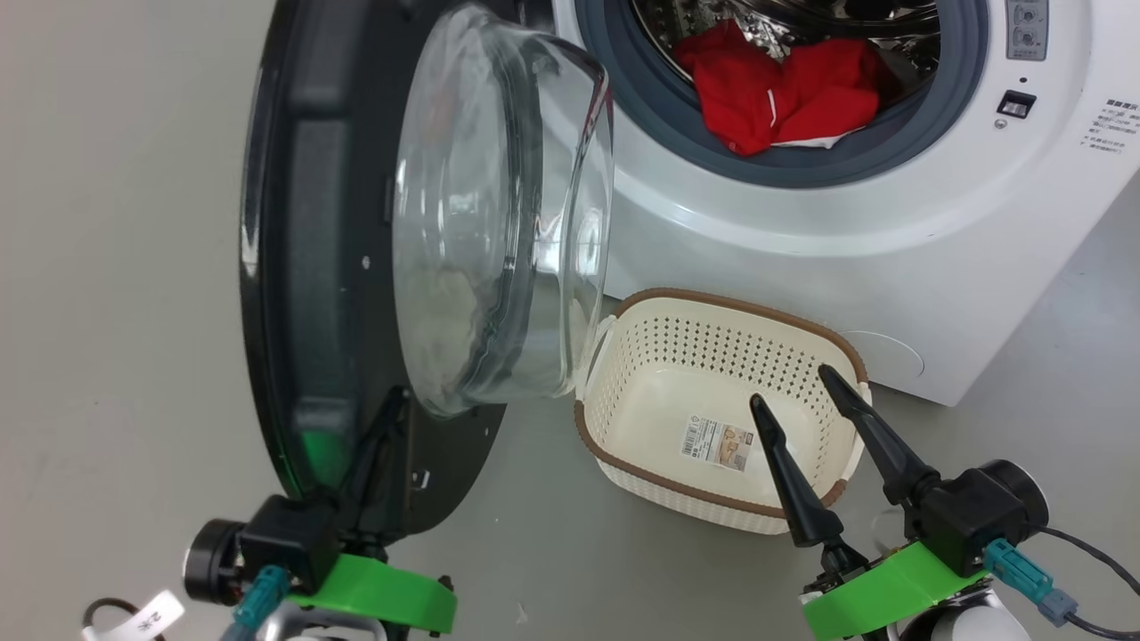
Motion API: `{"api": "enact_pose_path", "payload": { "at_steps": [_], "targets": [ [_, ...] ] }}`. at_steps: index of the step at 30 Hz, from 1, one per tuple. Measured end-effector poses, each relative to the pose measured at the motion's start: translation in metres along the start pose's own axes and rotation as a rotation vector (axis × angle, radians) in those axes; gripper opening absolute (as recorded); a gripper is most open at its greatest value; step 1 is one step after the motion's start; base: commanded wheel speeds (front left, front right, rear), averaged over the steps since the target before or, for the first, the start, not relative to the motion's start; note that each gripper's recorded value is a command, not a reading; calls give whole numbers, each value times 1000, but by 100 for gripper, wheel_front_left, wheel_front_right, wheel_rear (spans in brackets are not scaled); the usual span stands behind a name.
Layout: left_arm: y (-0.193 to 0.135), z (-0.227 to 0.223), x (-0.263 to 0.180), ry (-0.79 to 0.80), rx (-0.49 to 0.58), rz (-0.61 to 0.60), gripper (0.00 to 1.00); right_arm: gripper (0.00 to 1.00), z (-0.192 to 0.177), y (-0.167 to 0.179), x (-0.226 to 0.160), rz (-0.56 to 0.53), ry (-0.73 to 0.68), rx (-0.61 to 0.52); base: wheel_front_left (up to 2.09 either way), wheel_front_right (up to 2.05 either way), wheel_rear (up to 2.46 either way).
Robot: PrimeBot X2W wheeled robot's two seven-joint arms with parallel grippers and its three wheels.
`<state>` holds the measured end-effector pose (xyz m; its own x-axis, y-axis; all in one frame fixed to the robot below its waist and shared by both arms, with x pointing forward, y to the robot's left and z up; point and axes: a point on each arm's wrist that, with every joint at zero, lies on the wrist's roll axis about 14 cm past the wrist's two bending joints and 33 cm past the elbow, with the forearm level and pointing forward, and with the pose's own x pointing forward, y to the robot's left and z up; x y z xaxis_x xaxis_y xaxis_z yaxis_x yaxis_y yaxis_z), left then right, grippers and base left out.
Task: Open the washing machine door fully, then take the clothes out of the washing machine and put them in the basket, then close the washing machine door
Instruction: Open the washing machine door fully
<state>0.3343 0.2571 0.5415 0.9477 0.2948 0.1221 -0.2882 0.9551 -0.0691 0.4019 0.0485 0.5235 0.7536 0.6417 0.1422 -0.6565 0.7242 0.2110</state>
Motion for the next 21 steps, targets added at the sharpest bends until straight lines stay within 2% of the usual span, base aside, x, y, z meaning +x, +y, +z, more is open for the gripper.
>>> {"api": "enact_pose_path", "payload": {
  "at_steps": [21],
  "targets": [
    [64,-13,-7,23,-30,206,0,100,2,8,5,26,14,-11,0,0,0]
  ]
}}
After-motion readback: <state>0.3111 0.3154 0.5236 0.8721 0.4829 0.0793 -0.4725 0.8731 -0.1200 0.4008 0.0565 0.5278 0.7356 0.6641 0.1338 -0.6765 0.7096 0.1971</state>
